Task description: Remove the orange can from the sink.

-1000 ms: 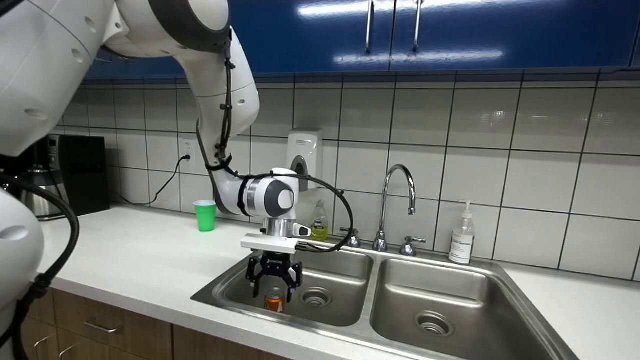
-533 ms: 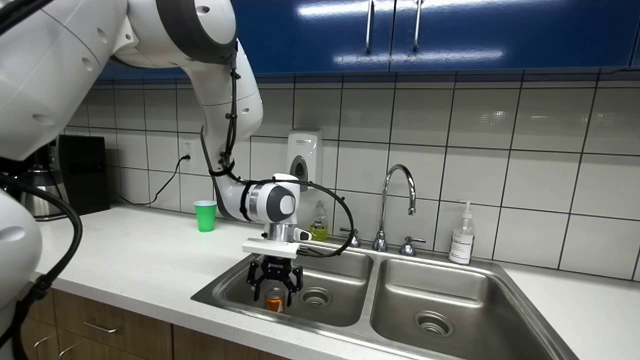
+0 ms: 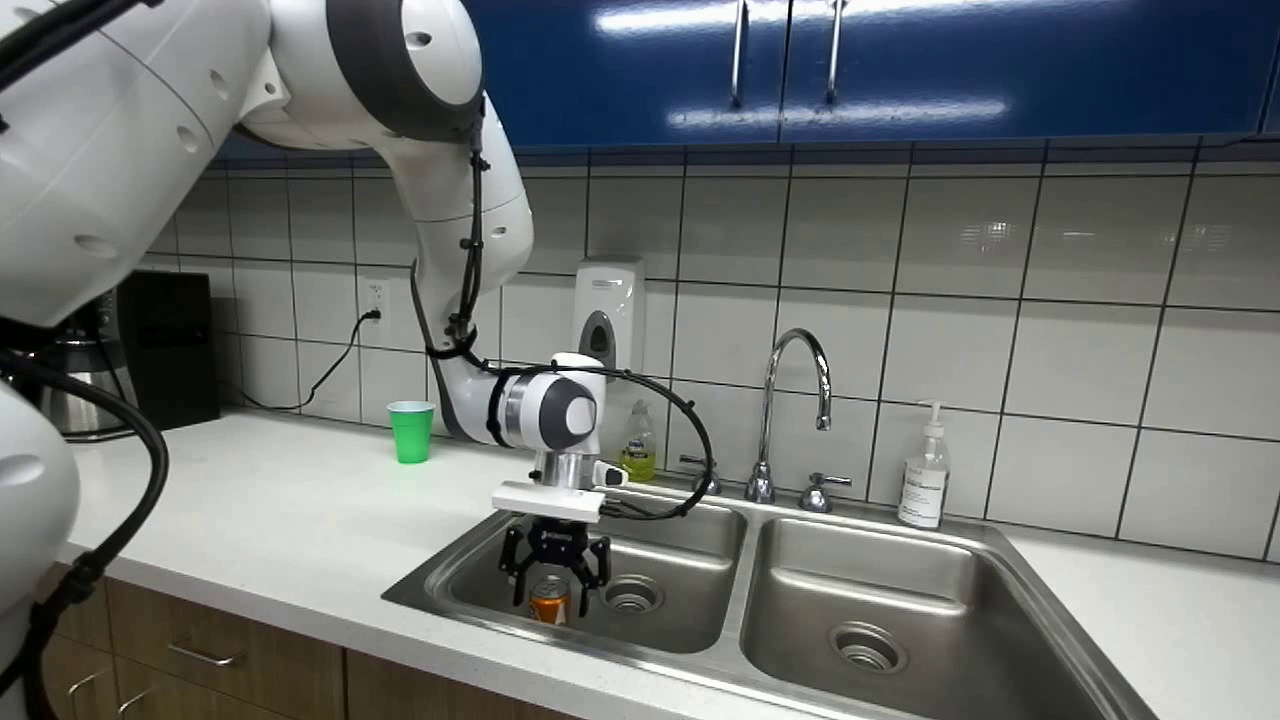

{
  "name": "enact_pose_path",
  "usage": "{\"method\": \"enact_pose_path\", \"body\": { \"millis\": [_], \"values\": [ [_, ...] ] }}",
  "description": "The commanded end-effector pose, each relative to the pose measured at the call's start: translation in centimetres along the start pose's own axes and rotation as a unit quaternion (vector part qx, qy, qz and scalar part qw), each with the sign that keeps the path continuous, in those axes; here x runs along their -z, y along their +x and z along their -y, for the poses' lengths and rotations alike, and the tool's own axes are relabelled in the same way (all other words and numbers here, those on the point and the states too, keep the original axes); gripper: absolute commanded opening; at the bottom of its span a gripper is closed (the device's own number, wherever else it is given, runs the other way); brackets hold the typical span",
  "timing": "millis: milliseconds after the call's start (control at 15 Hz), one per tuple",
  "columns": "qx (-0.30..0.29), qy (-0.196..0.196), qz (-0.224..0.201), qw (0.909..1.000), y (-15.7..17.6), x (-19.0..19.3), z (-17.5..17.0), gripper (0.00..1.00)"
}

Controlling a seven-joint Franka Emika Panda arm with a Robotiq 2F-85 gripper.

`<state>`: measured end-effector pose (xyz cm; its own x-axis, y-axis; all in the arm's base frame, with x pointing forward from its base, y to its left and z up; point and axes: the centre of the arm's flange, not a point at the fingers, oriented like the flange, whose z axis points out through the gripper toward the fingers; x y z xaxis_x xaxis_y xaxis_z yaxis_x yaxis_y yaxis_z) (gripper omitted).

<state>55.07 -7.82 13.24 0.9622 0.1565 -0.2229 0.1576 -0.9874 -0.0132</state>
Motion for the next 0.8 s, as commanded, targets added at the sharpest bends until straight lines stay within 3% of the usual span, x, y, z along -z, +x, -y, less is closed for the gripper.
{"method": "enact_pose_path", "body": {
  "millis": [0, 467, 533, 600, 733],
  "values": [
    [0.007, 0.016, -0.013, 0.9998, 0.71, 0.03, -0.61, 1.00],
    [0.002, 0.020, -0.018, 0.9996, 0.99, 0.07, -0.88, 1.00],
    [0.002, 0.020, -0.019, 0.9996, 1.02, 0.11, -0.91, 0.75],
    [0.001, 0.020, -0.021, 0.9996, 1.06, 0.10, -0.94, 0.74],
    [0.000, 0.022, -0.023, 0.9995, 1.14, 0.13, -0.96, 0.58]
  ]
}}
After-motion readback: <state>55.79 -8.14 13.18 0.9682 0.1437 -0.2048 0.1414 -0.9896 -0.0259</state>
